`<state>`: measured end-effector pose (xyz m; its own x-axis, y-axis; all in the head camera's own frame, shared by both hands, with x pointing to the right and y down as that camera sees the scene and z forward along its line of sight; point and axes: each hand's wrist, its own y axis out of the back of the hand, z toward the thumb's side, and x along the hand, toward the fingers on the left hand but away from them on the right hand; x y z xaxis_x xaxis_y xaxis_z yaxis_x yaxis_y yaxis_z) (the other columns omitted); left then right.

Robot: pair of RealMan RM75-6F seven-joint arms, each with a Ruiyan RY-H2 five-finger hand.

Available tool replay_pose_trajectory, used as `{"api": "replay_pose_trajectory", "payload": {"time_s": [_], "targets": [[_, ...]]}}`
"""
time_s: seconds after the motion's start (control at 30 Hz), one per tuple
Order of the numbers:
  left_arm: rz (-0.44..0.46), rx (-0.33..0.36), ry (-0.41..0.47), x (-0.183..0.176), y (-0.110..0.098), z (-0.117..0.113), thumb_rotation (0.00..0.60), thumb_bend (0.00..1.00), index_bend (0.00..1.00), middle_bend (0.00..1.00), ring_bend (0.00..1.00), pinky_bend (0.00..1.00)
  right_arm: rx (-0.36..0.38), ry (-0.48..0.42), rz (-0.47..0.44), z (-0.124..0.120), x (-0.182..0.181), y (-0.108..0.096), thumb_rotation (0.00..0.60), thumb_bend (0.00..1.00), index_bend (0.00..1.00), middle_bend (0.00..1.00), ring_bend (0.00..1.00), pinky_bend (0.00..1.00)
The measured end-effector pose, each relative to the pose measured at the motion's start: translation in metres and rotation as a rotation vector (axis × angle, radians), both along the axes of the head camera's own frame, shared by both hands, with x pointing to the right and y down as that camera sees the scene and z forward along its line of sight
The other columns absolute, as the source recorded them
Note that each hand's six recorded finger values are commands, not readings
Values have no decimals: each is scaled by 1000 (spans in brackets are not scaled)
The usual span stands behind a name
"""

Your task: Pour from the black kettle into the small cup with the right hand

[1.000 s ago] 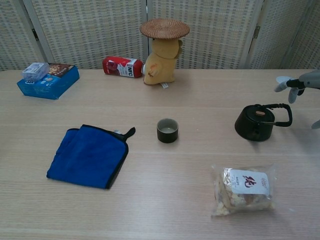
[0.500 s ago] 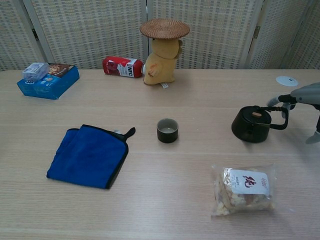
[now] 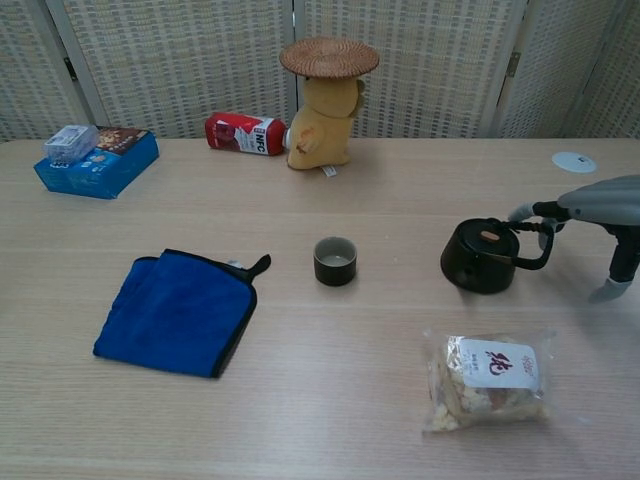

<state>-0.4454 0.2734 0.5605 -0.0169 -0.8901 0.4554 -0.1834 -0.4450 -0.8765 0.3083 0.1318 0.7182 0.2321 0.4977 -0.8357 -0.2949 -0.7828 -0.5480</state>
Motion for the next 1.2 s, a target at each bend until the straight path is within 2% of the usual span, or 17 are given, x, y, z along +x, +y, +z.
{"api": "replay_pose_trajectory", "payload": {"time_s": [0.17, 0.4, 0.57, 0.67, 0.8, 1.0, 1.2], "targets": [[-3, 1, -3, -2, 1, -2, 600, 221, 28, 0, 0, 0, 2, -21, -4, 1, -9, 0, 600, 0, 68, 267, 160, 88], [-7, 4, -4, -4, 3, -5, 600, 222, 28, 0, 0, 0, 42, -4, -5, -9, -2, -6, 600, 0, 76, 267, 160, 88], [-1, 7, 4, -1, 3, -6, 600, 221, 28, 0, 0, 0, 97, -13, -6, -24, -1, -11, 600, 18, 200, 271, 160, 88], [1, 10, 6, 0, 3, -7, 600, 222, 28, 0, 0, 0, 124, -46, -26, -32, -6, -11, 600, 42, 287, 314, 169, 88], [2, 10, 6, 1, 3, -8, 600, 221, 28, 0, 0, 0, 151, -114, -69, -40, -16, -7, 600, 47, 341, 367, 221, 88], [3, 10, 3, 2, 4, -9, 600, 222, 28, 0, 0, 0, 154, -208, -141, -43, -25, 5, 600, 48, 350, 394, 252, 88], [1, 10, -3, 2, 4, -10, 600, 221, 28, 0, 0, 0, 154, -232, -185, -32, -24, 8, 600, 48, 352, 407, 268, 88]]}}
